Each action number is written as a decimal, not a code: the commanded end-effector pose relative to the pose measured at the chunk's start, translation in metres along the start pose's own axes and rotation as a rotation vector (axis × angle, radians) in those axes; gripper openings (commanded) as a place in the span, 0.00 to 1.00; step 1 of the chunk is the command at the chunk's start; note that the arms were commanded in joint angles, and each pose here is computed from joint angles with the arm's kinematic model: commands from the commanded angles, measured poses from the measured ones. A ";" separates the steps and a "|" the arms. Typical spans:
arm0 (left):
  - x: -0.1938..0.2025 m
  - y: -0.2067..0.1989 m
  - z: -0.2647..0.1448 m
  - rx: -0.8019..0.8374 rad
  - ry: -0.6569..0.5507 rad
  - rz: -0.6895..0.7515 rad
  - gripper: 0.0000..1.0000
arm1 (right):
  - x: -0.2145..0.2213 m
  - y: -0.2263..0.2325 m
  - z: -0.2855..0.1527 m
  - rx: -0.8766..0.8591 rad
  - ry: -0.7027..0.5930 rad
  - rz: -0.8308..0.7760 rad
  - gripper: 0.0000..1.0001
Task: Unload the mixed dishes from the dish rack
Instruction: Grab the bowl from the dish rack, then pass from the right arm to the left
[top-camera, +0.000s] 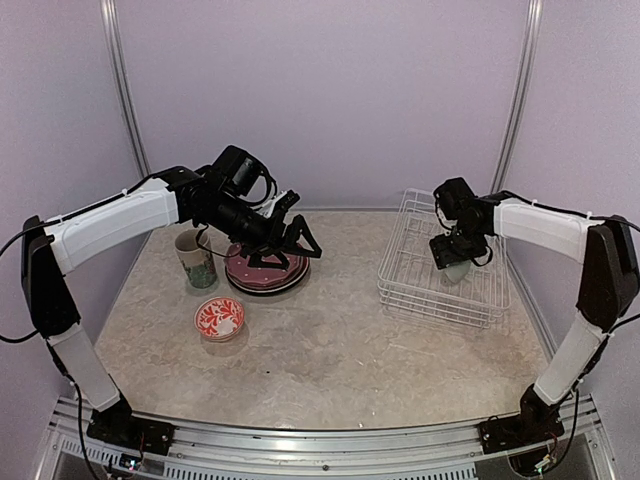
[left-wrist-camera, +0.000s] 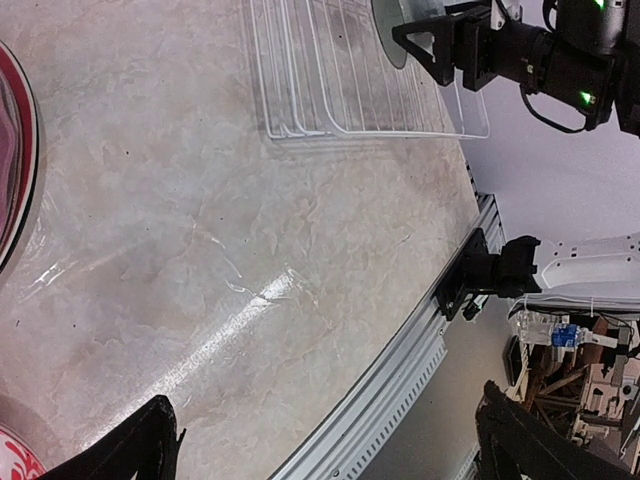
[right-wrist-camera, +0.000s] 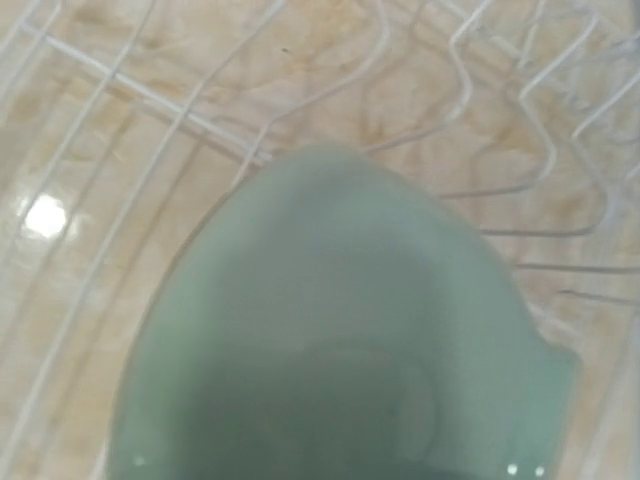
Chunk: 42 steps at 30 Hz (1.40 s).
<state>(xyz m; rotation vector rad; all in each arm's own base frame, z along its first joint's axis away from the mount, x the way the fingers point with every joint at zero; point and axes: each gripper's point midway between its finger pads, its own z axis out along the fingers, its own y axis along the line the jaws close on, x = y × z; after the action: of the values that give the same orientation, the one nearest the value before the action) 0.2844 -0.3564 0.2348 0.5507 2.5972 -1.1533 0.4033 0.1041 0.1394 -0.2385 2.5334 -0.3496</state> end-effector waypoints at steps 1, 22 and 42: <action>-0.002 -0.006 -0.004 0.003 -0.008 0.027 0.99 | -0.027 -0.001 -0.020 -0.256 -0.147 0.187 0.53; -0.012 0.003 0.000 -0.018 -0.039 0.028 0.99 | -0.027 -0.027 -0.072 -0.910 -0.477 0.724 0.52; -0.080 -0.038 0.017 0.198 -0.104 -0.145 0.99 | -0.006 -0.041 -0.110 -1.064 -0.779 0.851 0.52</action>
<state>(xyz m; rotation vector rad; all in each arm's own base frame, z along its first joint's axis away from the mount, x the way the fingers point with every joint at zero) 0.3212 -0.3964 0.2757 0.3910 2.5044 -1.3859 0.3523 0.0890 0.1962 0.3924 1.7687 1.1503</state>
